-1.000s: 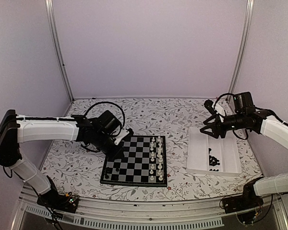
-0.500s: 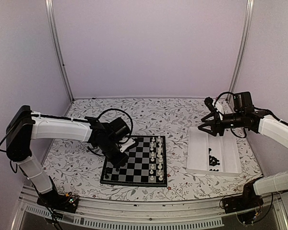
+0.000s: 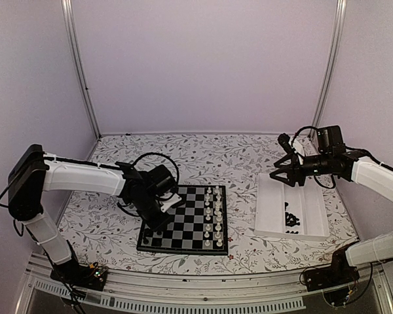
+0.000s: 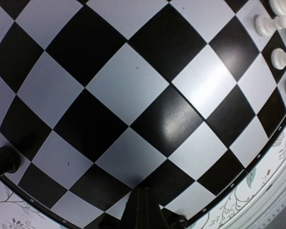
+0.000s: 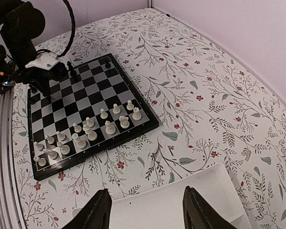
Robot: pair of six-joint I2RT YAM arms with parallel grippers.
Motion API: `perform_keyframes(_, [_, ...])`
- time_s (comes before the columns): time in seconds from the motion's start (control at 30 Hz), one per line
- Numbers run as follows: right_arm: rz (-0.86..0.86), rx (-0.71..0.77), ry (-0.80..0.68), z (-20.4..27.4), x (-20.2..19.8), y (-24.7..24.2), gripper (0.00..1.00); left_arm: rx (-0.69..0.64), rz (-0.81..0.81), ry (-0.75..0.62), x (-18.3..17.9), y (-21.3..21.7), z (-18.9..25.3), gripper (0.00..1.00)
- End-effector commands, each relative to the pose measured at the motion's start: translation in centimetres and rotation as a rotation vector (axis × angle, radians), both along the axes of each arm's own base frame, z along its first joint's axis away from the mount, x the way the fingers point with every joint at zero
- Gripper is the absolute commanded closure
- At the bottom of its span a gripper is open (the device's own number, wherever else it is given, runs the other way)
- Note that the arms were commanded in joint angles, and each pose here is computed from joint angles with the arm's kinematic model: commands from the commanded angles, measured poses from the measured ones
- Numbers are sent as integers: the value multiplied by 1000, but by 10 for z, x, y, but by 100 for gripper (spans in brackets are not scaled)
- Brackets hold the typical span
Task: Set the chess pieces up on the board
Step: Adjust the chess piece on the chessboard.
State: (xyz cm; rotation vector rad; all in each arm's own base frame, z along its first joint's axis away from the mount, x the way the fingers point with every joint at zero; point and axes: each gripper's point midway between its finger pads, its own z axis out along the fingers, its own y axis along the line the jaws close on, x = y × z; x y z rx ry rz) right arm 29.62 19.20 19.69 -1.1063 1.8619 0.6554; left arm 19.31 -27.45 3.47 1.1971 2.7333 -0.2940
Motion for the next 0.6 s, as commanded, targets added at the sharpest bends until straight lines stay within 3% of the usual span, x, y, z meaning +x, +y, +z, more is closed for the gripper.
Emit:
perform_keyframes(0.0, [14, 8, -7, 0, 1, 1, 46, 1, -12, 4, -9, 3, 4, 100])
perform_keyframes(0.2, [13, 5, -5, -1, 2, 1, 45, -1, -2, -20, -4, 2, 6, 99])
perform_keyframes(0.4, [9, 2, -3, -2, 2, 0, 45, -91, -52, -108, -1, -23, 39, 89])
perform_keyframes(0.57, [11, 0, -1, -3, 2, 0, 45, -140, -182, -32, -45, -42, 44, 98])
